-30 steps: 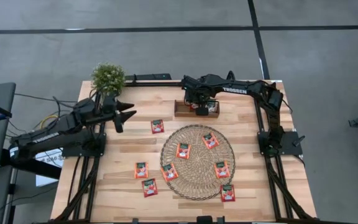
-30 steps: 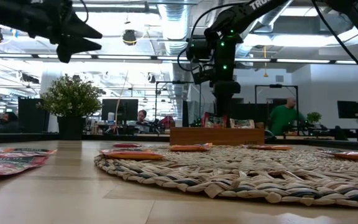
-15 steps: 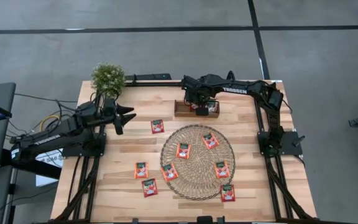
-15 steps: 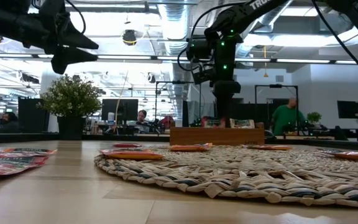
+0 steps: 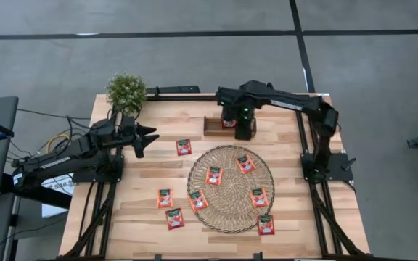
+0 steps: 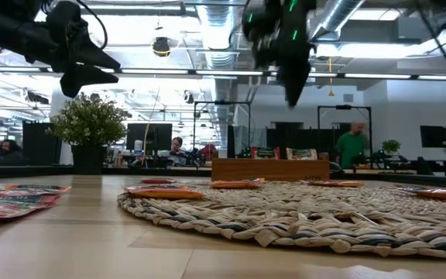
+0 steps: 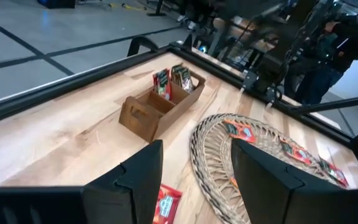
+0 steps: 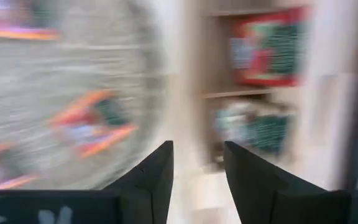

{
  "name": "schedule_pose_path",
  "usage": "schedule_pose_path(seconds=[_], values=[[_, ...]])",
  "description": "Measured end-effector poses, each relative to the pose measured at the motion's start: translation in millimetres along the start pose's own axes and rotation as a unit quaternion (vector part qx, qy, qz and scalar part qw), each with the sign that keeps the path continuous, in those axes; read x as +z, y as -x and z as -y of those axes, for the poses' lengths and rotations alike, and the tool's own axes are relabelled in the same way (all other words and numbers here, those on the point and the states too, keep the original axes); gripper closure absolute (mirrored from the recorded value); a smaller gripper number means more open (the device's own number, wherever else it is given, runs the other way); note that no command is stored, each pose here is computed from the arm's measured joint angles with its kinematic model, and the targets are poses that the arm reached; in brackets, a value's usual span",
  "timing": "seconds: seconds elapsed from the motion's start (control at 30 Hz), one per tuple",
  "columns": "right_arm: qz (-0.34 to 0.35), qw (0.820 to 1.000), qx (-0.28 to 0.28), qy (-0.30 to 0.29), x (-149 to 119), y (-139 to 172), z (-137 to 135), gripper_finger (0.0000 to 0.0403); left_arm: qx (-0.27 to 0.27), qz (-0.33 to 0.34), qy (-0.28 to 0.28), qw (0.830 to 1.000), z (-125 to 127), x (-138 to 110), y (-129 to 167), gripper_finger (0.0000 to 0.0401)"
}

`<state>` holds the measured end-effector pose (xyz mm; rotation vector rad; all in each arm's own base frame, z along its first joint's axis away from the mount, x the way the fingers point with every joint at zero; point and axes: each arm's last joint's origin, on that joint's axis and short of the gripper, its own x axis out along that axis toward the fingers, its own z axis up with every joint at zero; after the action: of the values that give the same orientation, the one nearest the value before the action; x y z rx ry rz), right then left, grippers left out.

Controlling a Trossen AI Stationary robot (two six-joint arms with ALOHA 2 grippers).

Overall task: Pick & Place Tea
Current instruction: Put the bottom right red tea bag into the middle section of the wooden organizer

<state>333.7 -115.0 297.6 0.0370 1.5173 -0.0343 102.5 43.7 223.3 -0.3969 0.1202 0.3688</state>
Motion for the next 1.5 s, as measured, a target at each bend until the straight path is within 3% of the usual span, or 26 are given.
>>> schedule_pose_path(seconds=[0.17,0.33,0.53,0.87,1.17,1.5], values=[[0.034,0.993,0.113,0.007,-28,43,-54,0.0271,0.003,-0.007,0.000,1.000,-1,-1,0,0.0219],[0.031,0.991,0.132,0.008,-57,55,-109,0.0275,0.003,-0.009,-0.002,1.000,-1,-2,0,0.0219],[0.002,0.989,0.143,-0.031,-81,36,-168,0.0274,0.003,-0.009,-0.013,1.000,-1,-2,0,0.0219],[-0.037,0.988,0.145,-0.034,-95,-19,-247,0.0276,-0.022,-0.018,-0.012,1.000,1,-2,0,0.0219],[-0.041,0.992,0.113,-0.040,-107,-70,-288,0.0280,-0.044,-0.025,-0.012,0.999,2,-3,0,0.0219],[-0.044,0.993,0.088,-0.068,-121,-115,-279,0.0285,-0.066,-0.034,0.001,0.997,3,-3,0,0.0219]])
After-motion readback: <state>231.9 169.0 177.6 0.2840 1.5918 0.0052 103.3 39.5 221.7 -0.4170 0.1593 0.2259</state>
